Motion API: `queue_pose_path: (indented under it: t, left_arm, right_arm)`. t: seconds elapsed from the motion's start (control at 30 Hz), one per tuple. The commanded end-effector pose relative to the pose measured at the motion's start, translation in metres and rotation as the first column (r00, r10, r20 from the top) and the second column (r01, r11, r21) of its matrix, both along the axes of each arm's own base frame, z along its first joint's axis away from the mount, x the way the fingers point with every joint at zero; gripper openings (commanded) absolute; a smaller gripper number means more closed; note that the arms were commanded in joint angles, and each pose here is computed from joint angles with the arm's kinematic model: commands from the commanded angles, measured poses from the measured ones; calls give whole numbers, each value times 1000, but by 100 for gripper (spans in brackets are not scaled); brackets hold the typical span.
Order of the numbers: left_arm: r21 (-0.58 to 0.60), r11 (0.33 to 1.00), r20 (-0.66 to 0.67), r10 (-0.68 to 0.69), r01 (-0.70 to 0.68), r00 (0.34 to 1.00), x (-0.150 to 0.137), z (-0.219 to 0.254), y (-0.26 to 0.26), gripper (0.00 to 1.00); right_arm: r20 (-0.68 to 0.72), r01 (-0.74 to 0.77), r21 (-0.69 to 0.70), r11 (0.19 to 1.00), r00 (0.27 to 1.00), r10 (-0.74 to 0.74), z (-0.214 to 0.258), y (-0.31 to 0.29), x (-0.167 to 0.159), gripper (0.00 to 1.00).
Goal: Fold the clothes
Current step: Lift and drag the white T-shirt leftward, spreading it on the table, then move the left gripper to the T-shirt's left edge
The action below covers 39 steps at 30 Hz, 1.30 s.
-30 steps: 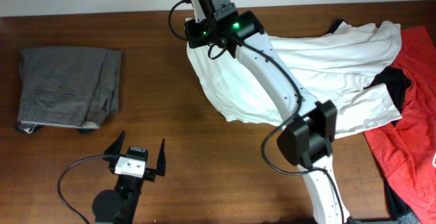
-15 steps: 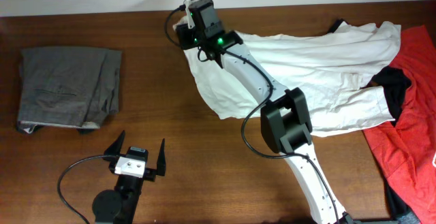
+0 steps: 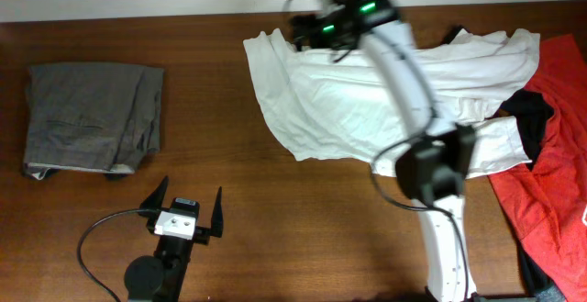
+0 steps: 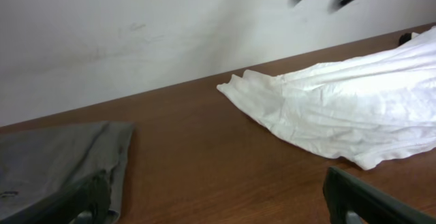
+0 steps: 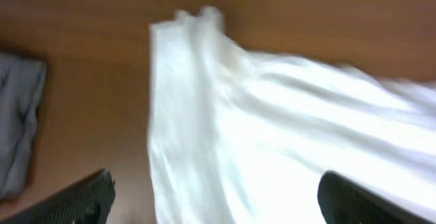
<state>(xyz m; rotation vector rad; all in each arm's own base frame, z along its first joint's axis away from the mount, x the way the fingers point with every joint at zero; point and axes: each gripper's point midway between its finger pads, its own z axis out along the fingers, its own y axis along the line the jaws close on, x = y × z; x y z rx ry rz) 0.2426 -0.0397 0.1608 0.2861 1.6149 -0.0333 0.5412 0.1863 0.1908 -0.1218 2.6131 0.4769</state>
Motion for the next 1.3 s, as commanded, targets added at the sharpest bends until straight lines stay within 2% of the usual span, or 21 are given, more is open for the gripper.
queue_pose_path:
  t: [0.0, 0.13, 0.23, 0.43, 0.7, 0.83, 0.93, 1.07, 1.27]
  left_arm:
    - [13, 1000, 3, 3, -3, 1000, 0, -2, 0, 99]
    - [13, 1000, 3, 3, -3, 1000, 0, -2, 0, 99]
    - [13, 1000, 3, 3, -3, 1000, 0, -2, 0, 100]
    - [13, 1000, 3, 3, -3, 1000, 0, -2, 0, 100]
    - [13, 1000, 45, 15, -16, 999, 1, 8, 3, 100]
    - [17, 1000, 4, 14, -15, 1000, 0, -2, 2, 99]
    - [10, 1000, 70, -7, 6, 997, 0, 15, -1, 99]
    - [8, 987, 211, -157, 159, 965, -11, 55, -26, 100]
    - [-9, 988, 181, -151, 155, 972, -25, 120, -24, 99]
  right_arm:
    - [65, 89, 31, 996, 994, -91, 87, -57, -30, 99]
    - [-73, 253, -35, 967, 964, -255, 96, -142, -79, 99]
    - [-167, 365, -90, 927, 912, -376, 92, -196, -109, 99]
    - [-196, 523, -99, 847, 824, -532, 86, -273, -122, 99]
    - [-196, 590, -100, 801, 778, -597, 86, -306, -130, 99]
    - [-196, 591, -100, 801, 777, -598, 86, -307, -130, 99]
    - [-196, 588, -99, 802, 779, -596, 86, -306, -130, 99]
    - [-196, 589, -99, 802, 779, -596, 86, -306, -130, 99]
    - [-196, 588, -100, 802, 779, -596, 86, -306, -130, 99]
